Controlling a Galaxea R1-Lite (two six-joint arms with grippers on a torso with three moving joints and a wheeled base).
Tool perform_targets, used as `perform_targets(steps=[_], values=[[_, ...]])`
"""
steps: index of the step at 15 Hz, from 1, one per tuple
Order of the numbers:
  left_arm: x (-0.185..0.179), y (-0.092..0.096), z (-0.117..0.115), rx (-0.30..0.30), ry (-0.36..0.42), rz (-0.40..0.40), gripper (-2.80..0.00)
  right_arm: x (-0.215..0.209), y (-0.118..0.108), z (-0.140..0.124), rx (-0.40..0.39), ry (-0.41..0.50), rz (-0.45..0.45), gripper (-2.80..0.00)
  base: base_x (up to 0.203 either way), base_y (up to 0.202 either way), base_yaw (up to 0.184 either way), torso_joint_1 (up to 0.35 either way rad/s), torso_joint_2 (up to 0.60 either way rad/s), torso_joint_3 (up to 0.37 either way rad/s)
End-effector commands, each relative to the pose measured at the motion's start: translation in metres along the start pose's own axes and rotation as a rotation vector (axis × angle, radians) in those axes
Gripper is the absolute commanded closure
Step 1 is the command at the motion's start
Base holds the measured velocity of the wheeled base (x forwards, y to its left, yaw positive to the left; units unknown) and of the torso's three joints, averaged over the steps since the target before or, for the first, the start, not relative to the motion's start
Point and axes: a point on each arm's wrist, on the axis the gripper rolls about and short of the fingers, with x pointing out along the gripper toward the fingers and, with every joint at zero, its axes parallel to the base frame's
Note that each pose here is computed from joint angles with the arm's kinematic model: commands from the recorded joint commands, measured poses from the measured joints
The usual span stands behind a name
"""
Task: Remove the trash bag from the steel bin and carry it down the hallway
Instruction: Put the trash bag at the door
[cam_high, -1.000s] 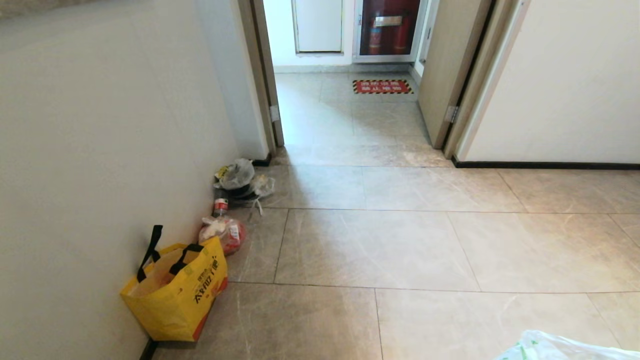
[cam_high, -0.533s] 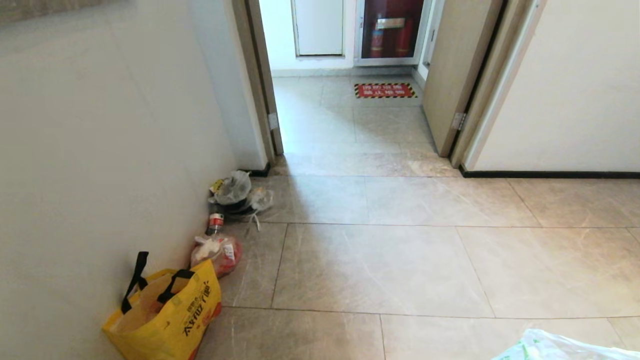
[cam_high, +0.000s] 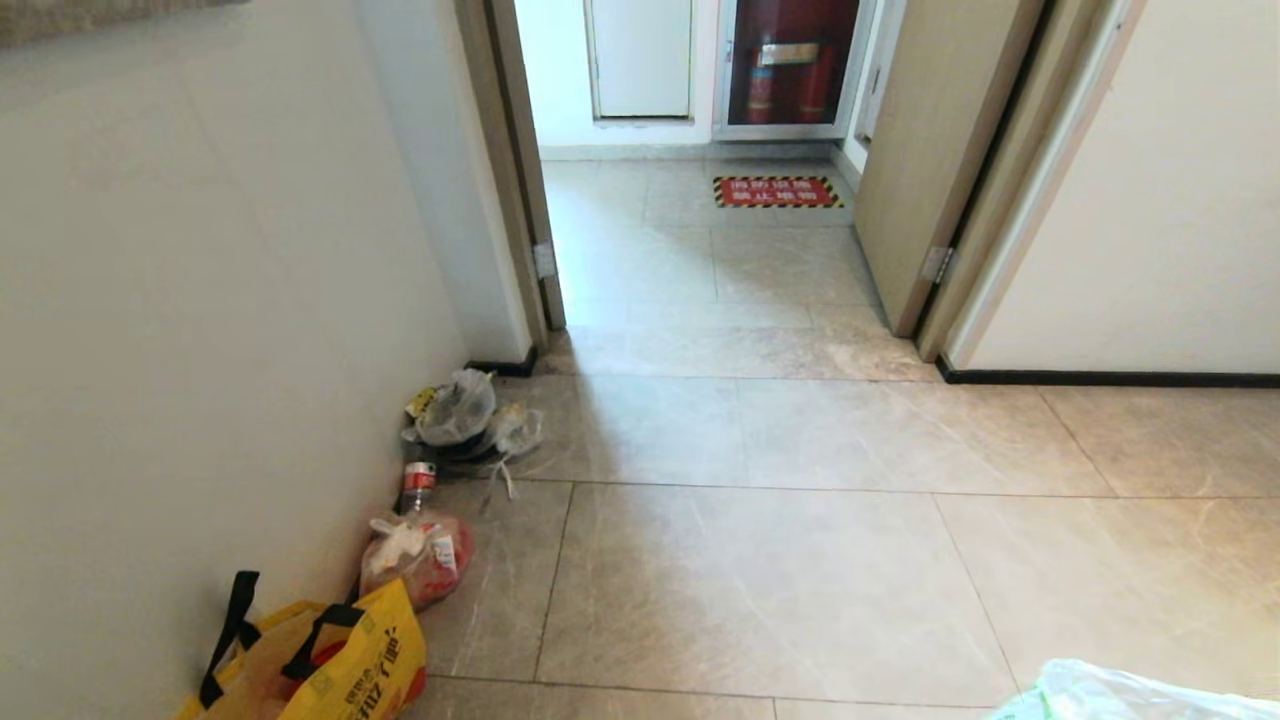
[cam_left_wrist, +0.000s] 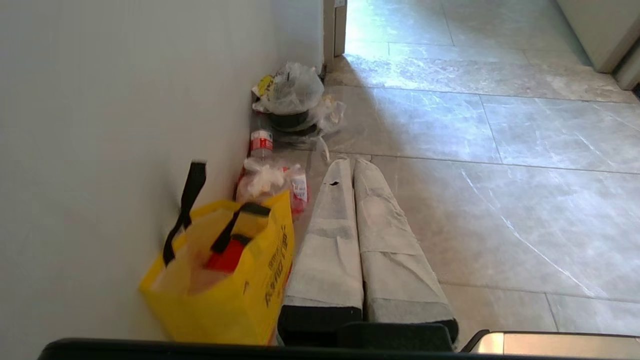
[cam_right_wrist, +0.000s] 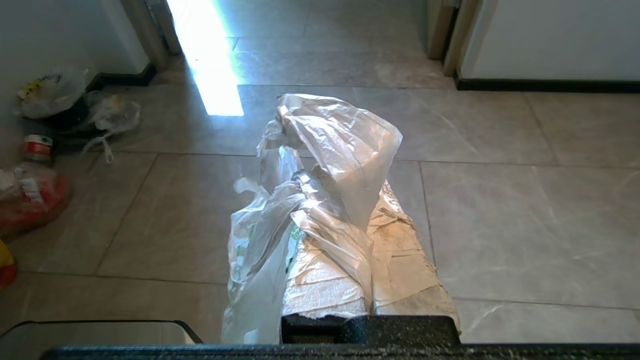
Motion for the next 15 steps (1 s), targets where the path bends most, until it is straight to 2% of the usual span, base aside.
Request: perform_targets(steps=[1, 10, 15], values=[[0.0001, 0.0, -0.0001, -0.001, 0.002, 0.001, 0.0, 0.0001, 0.0, 0.0001, 0.0, 0.001, -0.001, 0.0, 0.195, 0.0, 0.0, 0.005, 0.0, 0.0], [0.0, 0.0, -0.0001, -0.001, 0.001, 0.001, 0.0, 0.0001, 0.0, 0.0001, 0.0, 0.001, -0.001, 0.0, 0.184, 0.0, 0.002, 0.002, 0.0, 0.001], [0.0, 0.0, -0.0001, -0.001, 0.001, 0.002, 0.0, 0.0001, 0.0001, 0.0001, 0.001, 0.001, 0.001, 0.0, 0.0, 0.0, 0.0, 0.0, 0.0, 0.0]])
